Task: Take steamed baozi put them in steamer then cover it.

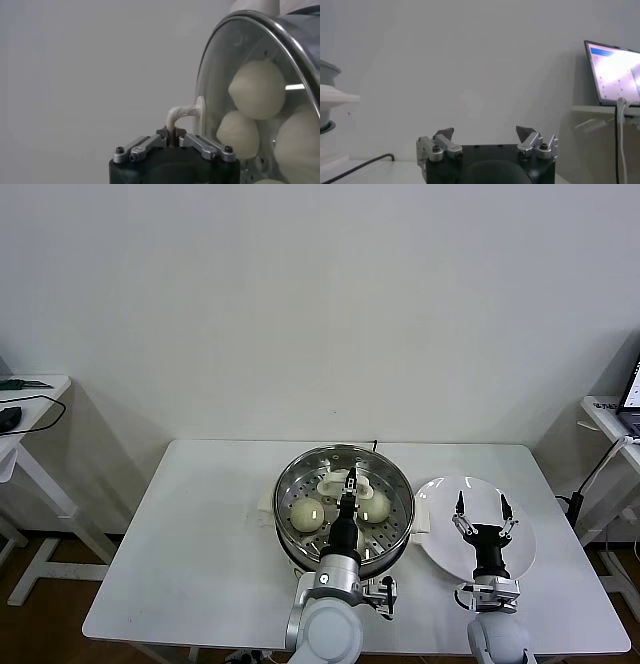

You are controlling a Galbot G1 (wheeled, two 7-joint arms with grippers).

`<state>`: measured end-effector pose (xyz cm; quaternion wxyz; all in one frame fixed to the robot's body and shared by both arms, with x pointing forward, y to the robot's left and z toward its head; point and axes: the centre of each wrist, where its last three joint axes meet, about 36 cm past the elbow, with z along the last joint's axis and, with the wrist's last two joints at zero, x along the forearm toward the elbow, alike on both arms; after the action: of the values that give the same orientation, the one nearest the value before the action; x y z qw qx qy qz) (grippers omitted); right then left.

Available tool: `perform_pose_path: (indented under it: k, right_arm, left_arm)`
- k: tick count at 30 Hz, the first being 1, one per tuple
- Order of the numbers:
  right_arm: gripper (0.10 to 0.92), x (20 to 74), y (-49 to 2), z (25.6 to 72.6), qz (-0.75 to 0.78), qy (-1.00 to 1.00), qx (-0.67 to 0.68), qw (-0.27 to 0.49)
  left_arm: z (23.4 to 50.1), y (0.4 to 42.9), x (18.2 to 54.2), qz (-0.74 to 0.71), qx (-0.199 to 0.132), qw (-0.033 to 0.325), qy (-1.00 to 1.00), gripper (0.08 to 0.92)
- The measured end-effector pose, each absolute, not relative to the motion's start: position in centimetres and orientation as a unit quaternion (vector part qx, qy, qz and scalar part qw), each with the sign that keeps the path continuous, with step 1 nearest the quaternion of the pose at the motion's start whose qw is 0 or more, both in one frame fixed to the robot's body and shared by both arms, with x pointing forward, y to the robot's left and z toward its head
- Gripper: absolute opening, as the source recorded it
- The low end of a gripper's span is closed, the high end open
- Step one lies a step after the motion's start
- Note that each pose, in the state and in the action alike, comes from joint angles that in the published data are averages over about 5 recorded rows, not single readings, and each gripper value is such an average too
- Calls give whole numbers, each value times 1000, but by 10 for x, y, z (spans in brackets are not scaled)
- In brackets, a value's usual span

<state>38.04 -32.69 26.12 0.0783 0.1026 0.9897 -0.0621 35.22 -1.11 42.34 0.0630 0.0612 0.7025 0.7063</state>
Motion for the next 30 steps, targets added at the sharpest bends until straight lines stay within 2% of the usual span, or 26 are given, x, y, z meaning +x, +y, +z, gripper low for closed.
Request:
perform_pose_path:
  k: [10, 13, 26, 30]
  right_arm:
    - [823, 381, -327, 262, -62, 990, 103, 79]
    - [823, 381, -327, 262, -62, 990, 103, 79]
    - [823, 380, -325, 261, -62, 990, 100, 79]
    - [823, 381, -323, 262, -62, 990, 98, 81]
  left_arm:
    - [422, -11, 352, 706, 63, 58, 703, 187]
    - [422, -11, 351, 705, 65, 56, 704, 215]
    - [427, -9, 346, 697, 62, 56, 712, 579]
    - [429, -6, 343, 695, 61, 58, 714, 658]
